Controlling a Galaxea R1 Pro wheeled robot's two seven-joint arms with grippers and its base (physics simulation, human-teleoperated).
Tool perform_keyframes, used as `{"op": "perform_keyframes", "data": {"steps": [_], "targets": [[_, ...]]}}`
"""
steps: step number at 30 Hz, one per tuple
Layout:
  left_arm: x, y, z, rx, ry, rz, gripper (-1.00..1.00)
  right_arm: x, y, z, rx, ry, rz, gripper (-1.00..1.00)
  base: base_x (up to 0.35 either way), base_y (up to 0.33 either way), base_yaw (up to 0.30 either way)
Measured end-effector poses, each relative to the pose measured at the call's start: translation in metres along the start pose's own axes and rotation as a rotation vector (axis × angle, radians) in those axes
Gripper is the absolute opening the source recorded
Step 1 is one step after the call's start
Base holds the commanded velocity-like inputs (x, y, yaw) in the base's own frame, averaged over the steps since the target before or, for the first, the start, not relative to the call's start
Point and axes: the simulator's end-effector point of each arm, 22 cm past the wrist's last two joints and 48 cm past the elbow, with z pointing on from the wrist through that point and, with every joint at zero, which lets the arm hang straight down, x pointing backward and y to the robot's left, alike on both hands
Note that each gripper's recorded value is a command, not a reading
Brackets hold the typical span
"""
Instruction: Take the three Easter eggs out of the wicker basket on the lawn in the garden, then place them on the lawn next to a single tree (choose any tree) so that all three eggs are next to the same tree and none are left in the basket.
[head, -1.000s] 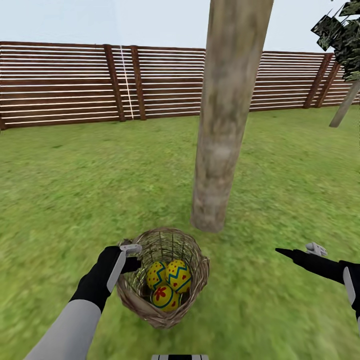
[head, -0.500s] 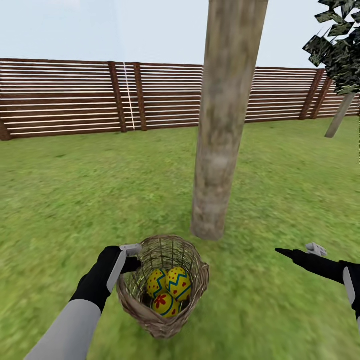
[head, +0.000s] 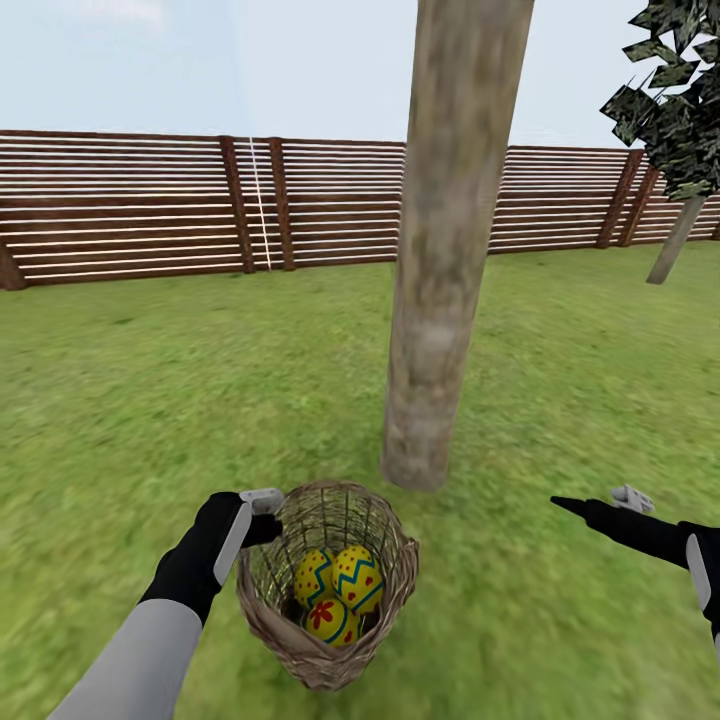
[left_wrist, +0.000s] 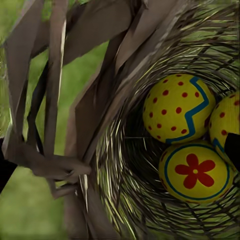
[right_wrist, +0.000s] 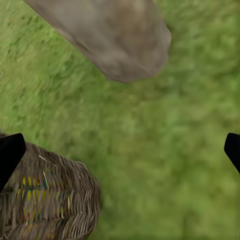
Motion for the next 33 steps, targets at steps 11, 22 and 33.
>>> {"op": "perform_keyframes", "data": {"steps": [11,22,33], "targets": [[-0.016,-0.001,-0.02,0.0,0.001,-0.001,1.0,-0.02,0.013,-0.01,0.0,0.0,0.0,1.0,0.0,0.0,0.0],[-0.031,-0.002,-0.039,0.001,0.002,-0.002,1.0,-0.038,0.026,-0.019,0.0,0.001,0.0,1.0,0.0,0.0,0.0],[-0.061,0.02,-0.066,-0.032,-0.034,-0.006,1.0,-0.055,0.037,-0.029,0.008,0.005,0.002,1.0,0.0,0.0,0.0]]}}
